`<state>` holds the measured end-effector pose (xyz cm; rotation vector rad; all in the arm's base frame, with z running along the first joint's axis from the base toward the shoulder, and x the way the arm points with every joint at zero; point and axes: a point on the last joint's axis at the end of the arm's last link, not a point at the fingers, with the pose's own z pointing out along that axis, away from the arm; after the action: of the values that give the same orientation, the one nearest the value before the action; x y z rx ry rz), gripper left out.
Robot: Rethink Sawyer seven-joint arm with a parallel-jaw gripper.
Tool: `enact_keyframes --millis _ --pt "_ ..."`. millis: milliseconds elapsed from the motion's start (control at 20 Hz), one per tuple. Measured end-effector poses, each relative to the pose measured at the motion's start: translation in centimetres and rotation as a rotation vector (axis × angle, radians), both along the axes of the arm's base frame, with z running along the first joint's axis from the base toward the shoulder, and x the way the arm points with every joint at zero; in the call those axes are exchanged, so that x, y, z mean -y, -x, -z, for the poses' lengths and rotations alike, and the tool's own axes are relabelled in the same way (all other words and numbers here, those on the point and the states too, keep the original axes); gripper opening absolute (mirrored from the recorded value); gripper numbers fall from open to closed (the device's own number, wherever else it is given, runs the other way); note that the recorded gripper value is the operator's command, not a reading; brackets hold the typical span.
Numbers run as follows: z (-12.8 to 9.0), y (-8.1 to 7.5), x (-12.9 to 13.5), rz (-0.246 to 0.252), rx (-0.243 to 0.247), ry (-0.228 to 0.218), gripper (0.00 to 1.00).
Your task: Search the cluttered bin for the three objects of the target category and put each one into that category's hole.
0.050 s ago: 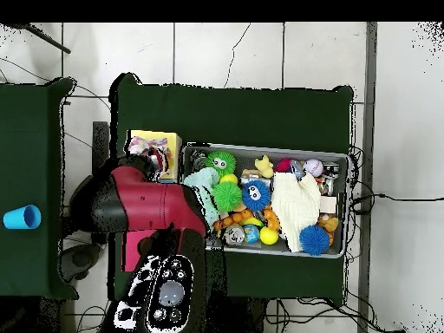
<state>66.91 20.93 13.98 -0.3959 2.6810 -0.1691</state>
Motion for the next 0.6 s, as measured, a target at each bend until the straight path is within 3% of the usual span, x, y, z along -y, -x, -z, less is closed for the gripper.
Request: enact_keyframes --millis 600 --pt "1.5 0.4 0.1 0.000 -0.023 0.005 0.00"
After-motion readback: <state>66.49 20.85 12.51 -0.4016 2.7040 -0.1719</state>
